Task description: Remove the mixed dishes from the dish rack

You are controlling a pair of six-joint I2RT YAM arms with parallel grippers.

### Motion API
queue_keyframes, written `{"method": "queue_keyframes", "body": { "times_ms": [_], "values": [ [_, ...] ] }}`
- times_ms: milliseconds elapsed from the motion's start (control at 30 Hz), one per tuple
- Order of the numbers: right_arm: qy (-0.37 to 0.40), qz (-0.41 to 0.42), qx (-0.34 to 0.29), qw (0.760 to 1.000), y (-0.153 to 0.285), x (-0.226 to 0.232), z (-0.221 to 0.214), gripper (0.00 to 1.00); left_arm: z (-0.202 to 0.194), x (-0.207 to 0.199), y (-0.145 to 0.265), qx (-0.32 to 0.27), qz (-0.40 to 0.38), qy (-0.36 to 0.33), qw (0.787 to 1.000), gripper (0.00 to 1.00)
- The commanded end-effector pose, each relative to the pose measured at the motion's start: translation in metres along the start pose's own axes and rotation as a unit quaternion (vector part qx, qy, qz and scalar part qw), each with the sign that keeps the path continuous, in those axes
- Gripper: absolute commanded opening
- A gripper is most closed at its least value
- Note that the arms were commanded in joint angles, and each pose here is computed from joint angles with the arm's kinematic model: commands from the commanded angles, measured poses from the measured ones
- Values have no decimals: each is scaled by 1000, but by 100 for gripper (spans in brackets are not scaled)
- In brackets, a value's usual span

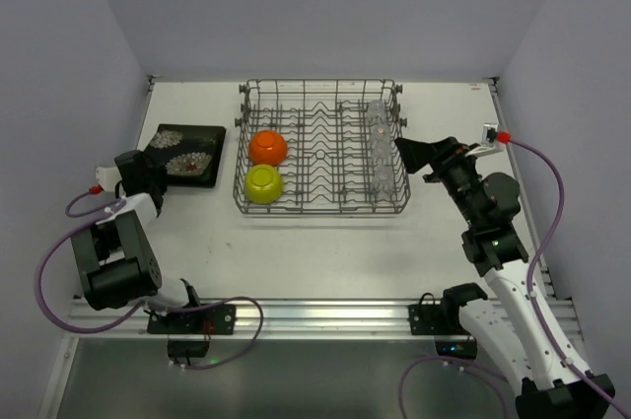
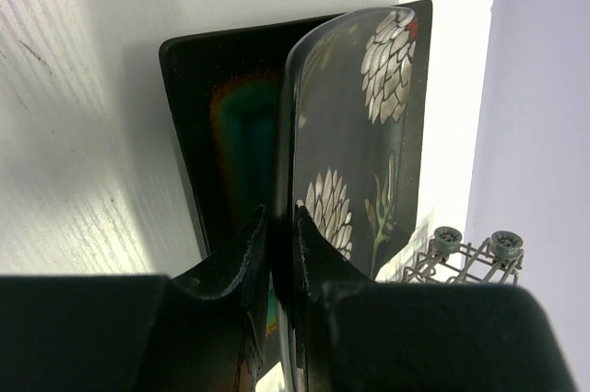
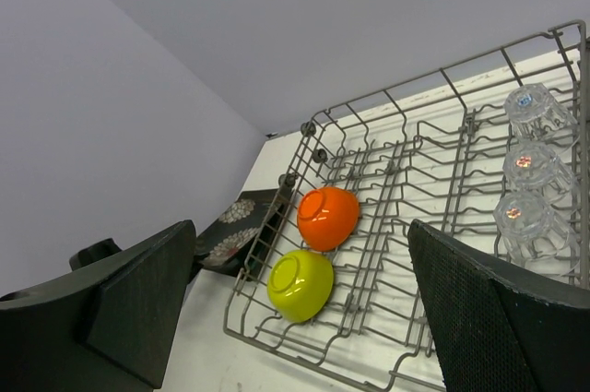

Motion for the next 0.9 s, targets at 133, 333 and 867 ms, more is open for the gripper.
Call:
{"method": "queue_keyframes", "body": {
  "times_ms": [133, 333, 867],
  "values": [
    [12, 7, -32, 999, 0, 7, 14, 99, 14, -42, -9, -30, -85, 22, 996, 14],
    [13, 5, -35, 999, 1, 6, 14, 99, 11, -35, -14, -23, -62, 15, 998, 22],
    [11, 7, -35, 999, 1, 6, 13, 99, 6, -41, -2, -16, -41, -3, 999, 54]
  ]
}}
Point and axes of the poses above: each gripper's point midway between its finger pads, its own y axis back along the fingers, its own x axis along the line the jaws close on, z = x × y, the point moved 8 cm from there along y, back along the fingers, and after that the axes turned 5 degrees about y, right-handed, at the moved point
